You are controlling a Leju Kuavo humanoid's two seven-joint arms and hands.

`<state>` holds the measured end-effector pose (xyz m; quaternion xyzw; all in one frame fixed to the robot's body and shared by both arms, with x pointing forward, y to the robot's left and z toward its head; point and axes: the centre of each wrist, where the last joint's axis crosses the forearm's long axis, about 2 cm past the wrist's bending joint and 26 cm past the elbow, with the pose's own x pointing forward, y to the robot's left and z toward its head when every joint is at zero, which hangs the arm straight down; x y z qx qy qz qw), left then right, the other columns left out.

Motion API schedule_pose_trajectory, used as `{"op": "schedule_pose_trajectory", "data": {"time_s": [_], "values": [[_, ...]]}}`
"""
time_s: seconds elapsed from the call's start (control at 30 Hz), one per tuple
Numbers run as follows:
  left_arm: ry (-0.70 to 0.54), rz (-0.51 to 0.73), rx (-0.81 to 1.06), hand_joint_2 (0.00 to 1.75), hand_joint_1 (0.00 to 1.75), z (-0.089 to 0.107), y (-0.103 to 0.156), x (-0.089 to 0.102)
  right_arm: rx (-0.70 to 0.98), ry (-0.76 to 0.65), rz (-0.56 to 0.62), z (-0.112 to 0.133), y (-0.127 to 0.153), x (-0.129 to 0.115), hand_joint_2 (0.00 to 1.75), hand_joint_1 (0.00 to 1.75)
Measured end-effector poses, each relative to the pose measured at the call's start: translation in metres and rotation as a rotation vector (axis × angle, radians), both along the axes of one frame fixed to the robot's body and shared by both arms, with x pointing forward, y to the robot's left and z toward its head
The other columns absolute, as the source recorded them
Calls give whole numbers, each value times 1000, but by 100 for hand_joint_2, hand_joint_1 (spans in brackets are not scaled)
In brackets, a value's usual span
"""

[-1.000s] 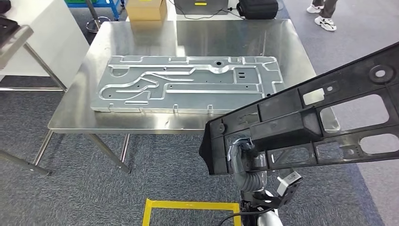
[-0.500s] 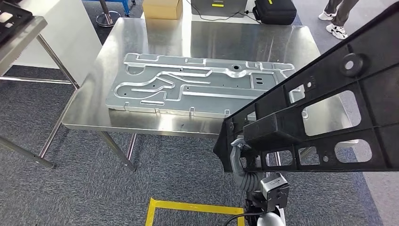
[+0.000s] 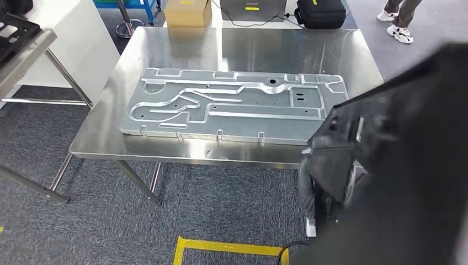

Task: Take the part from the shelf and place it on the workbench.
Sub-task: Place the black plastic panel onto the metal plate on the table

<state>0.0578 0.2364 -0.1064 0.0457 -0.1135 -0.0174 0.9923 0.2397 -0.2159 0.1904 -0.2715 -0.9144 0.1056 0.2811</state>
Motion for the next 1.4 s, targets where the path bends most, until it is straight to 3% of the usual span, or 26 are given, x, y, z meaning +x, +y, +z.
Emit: {"op": "schedule_pose_trajectory", "data": {"time_s": [0.3, 0.53, 0.67, 0.9, 1.13, 1.4], "values": [[31, 21, -16, 175, 0, 2, -8, 5, -259, 79, -72, 38, -17, 92, 175, 175], [31, 13, -15, 175, 0, 3, -15, 5, -423, 269, -158, 48, -70, 187, 175, 175], [34, 6, -13, 175, 0, 2, -15, 3, -490, 437, -234, 45, -101, 216, 175, 175], [34, -1, -13, 175, 0, 2, -15, 3, -595, 676, -317, 41, -127, 233, 175, 175], [29, 2, -19, 175, 0, 2, -13, 6, -687, 885, -369, 19, -143, 228, 175, 175], [21, 4, -12, 175, 0, 2, -14, 2, -668, 1004, -453, 2, -164, 219, 175, 175]]}}
